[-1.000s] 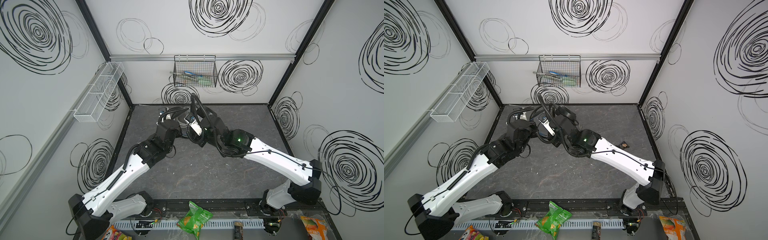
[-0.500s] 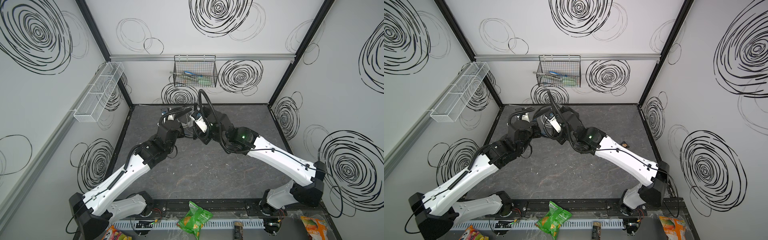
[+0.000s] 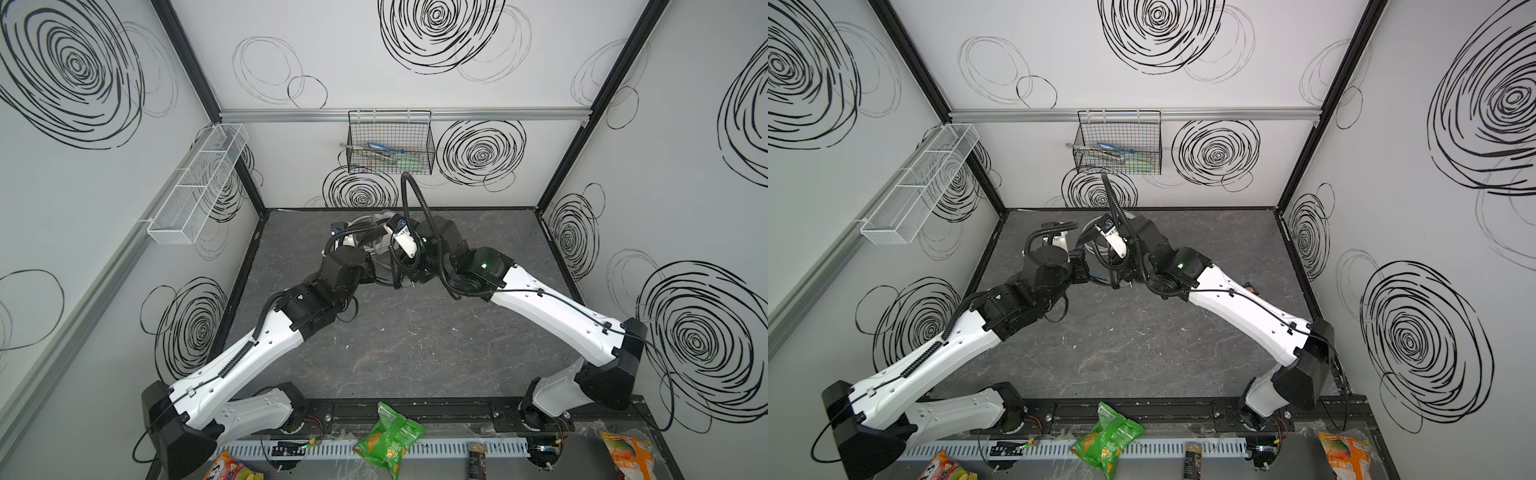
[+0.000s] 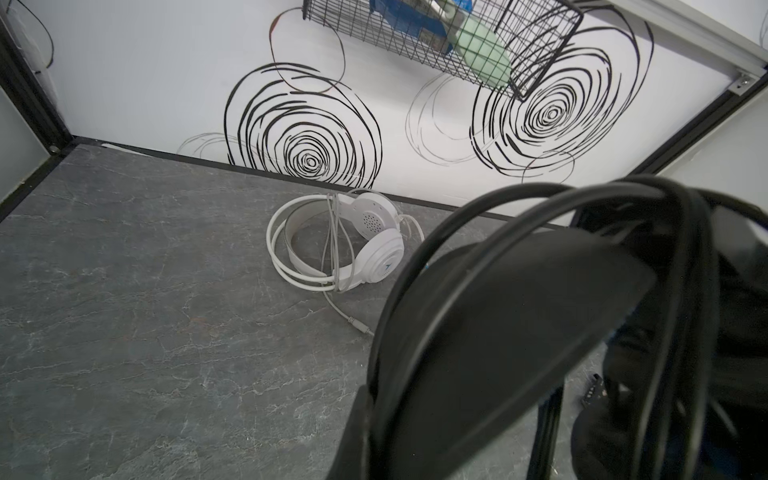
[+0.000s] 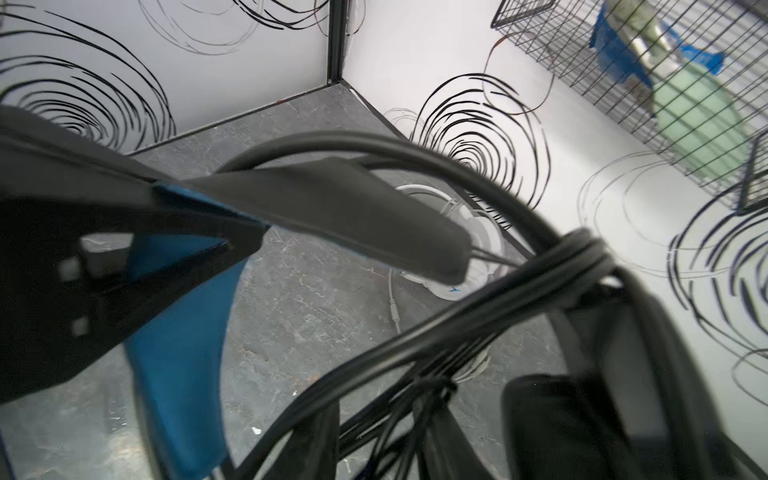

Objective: Wrap the headphones

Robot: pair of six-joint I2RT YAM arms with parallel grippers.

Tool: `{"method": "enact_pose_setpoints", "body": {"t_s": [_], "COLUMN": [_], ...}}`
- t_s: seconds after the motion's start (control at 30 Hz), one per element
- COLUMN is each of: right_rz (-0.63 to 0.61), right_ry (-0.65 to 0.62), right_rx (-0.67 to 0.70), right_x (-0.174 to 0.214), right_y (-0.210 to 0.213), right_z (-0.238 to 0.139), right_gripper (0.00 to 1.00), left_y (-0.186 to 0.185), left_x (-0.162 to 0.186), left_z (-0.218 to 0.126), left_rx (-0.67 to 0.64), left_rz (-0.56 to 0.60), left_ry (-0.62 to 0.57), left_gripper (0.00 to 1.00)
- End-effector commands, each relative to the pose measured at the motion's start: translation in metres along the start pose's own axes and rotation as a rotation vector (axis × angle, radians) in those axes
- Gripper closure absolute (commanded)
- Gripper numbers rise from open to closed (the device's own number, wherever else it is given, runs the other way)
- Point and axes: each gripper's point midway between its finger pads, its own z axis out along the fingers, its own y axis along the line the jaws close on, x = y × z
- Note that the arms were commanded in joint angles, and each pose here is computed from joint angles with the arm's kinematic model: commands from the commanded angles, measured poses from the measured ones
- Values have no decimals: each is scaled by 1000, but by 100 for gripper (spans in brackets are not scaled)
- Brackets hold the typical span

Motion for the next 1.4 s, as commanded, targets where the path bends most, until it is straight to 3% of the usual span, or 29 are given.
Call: {"method": "enact_pose_setpoints", "body": {"t_s": [0.0, 0.43, 0.77, 1.1, 1.37], "right_rz": [17, 25, 93, 133, 172], "right_ry": [-98, -113, -73, -70, -50], "right_rx": [179, 170, 128, 112, 105], "right_x": [-27, -30, -9, 3, 13], "right_y": [-50, -54, -46, -44, -43], "right_z": [-2, -1, -9, -22, -23], "right_gripper": [52, 33, 25, 19, 8], "left_y": [-48, -52, -34, -35, -34], "left_x": [16, 33, 32, 35, 38], "left_z": [-19, -17, -11, -7, -4], "left_rx": [247, 280, 207, 215, 206], "left_rz": [19, 19, 7, 9, 14], "left_ry": [97, 148, 143, 163, 172], "left_gripper": [100, 100, 100, 100, 100]}}
